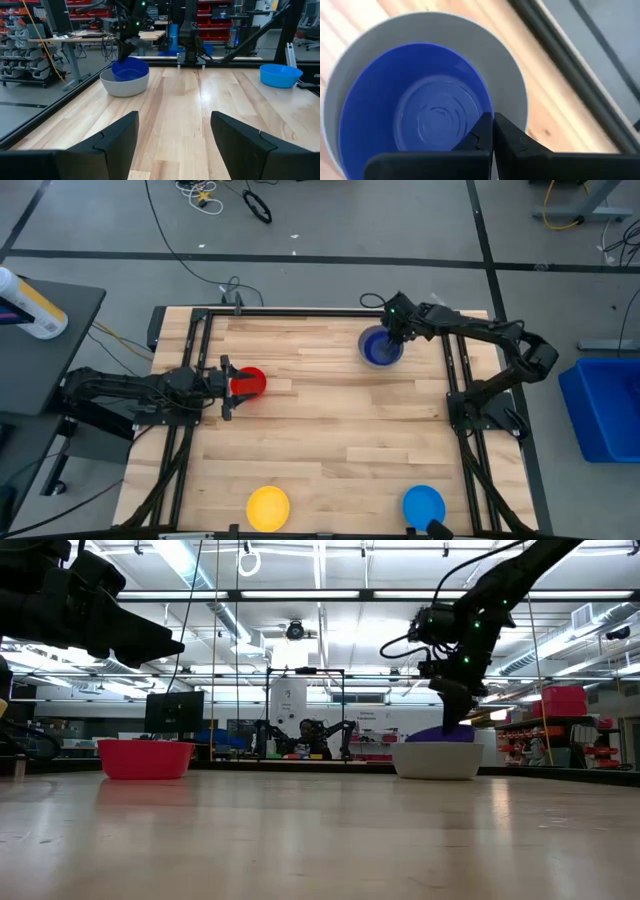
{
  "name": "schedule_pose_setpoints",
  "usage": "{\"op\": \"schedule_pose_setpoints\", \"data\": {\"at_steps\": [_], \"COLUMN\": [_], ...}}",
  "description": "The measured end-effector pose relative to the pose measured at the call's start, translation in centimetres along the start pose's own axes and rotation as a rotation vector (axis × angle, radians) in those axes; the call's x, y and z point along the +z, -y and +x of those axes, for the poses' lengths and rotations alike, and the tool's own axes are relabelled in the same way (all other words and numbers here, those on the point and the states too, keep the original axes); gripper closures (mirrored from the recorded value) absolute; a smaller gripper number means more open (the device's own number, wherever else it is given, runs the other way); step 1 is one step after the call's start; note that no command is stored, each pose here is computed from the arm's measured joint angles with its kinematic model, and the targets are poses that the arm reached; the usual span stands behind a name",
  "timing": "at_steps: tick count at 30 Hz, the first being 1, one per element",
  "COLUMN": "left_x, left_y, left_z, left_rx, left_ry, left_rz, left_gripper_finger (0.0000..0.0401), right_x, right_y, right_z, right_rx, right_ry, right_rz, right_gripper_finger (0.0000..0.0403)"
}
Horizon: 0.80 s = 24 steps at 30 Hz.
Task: Nest bowls inside each other
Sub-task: Stack the dark blue bowl on the gray bowl, then stack the blue bowl on the blue bowl
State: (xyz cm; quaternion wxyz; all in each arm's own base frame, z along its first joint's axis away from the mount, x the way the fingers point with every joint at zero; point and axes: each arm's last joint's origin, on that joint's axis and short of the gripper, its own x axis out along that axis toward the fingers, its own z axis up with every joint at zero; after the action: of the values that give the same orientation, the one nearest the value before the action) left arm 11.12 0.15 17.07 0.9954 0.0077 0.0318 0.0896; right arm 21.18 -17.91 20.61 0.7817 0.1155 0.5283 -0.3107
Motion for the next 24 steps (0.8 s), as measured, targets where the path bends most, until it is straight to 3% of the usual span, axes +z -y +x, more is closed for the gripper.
{"op": "schedule_pose_setpoints", "data": {"at_steps": [6, 10, 15, 24], "left_x": [0.0, 0.0, -0.1, -0.1], "left_y": [0.0, 0.0, 0.0, 0.0], "left_z": [0.0, 0.0, 0.0, 0.0], "left_rx": [0.001, 0.000, 0.000, 0.001], "left_ry": [-0.001, -0.002, -0.007, -0.009], "left_rz": [-0.003, -0.011, -0.010, -0.009], "left_gripper_finger": [0.0145, 0.0145, 0.0145, 0.0145], "right_x": [-0.3, -0.1, 0.3, 1.5], "right_y": [-0.5, -0.8, -1.0, -1.0], "right_z": [0.5, 0.5, 0.4, 0.2], "right_rx": [0.028, 0.063, 0.114, 0.023], "right_ry": [0.016, 0.047, 0.083, 0.201], "right_rz": [0.048, -0.015, 0.018, 0.069], "right_gripper_finger": [0.0385, 0.0342, 0.0287, 0.0195]}}
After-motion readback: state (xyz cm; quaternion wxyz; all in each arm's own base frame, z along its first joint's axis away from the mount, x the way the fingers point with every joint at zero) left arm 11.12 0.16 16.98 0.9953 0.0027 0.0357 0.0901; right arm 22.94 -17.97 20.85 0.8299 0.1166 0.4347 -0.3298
